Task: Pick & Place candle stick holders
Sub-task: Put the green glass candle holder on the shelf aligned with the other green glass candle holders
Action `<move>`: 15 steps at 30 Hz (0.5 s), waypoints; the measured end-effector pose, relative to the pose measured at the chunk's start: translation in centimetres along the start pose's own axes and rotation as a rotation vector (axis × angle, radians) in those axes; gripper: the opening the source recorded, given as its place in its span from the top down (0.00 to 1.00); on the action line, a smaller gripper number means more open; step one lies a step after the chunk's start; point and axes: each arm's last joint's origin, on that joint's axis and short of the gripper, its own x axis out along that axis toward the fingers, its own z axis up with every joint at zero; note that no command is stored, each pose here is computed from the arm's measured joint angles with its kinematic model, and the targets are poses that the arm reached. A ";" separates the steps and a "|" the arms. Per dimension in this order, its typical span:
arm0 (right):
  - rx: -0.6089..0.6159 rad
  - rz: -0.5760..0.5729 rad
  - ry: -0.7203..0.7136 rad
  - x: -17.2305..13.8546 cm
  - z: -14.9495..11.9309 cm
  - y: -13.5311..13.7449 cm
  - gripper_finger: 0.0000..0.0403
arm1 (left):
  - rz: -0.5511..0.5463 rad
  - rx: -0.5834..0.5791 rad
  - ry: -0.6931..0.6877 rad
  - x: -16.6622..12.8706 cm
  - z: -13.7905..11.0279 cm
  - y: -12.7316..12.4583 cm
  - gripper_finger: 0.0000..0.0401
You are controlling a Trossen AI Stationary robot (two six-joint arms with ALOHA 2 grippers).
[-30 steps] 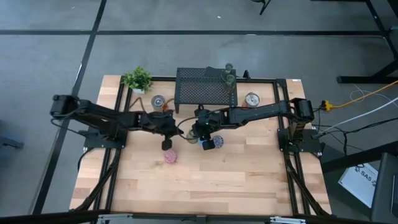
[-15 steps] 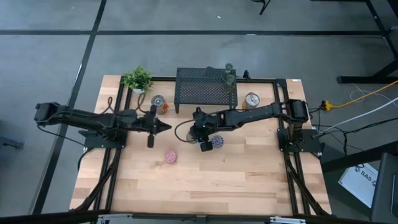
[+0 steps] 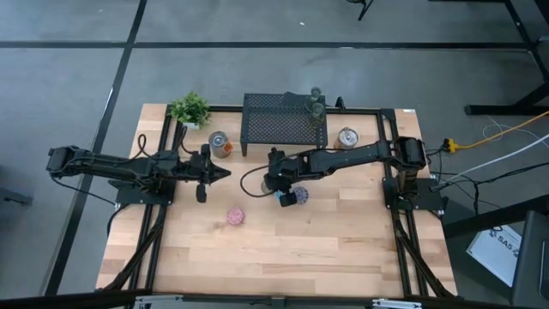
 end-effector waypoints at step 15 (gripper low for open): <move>-0.018 0.060 0.044 -1.2 0.9 -0.4 0.92 | -0.002 -0.009 -0.001 0.0 0.0 0.0 1.00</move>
